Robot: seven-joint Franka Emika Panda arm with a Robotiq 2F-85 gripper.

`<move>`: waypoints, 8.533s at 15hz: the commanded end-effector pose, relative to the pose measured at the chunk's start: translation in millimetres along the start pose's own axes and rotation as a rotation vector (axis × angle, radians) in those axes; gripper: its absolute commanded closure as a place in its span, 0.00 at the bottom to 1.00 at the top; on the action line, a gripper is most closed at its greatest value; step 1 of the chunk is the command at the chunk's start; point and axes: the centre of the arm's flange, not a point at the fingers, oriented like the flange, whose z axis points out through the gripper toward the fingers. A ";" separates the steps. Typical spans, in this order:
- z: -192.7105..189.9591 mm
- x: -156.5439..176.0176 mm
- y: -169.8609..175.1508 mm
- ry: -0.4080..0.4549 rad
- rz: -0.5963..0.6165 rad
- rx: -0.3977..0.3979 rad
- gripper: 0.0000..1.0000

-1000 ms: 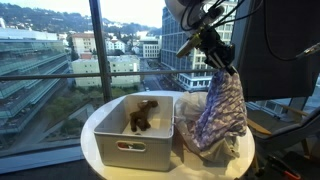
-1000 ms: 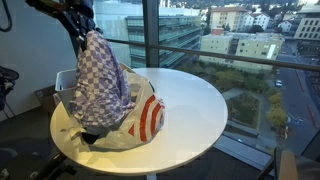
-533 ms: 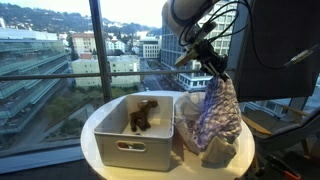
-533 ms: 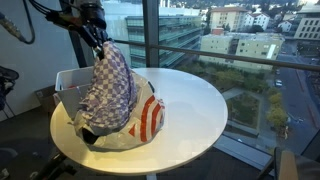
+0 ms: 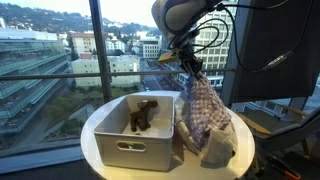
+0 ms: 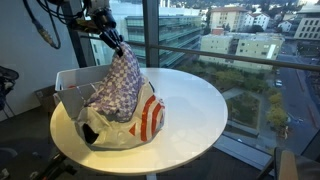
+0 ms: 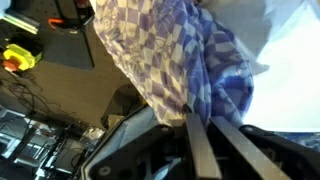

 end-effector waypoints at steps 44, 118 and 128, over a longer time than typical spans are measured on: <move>77.8 -51.4 37.3 -0.361 -0.183 0.187 0.00; 147.1 -2.2 74.6 -0.426 0.822 0.373 1.00; 102.8 40.9 103.3 -0.469 0.723 0.509 1.00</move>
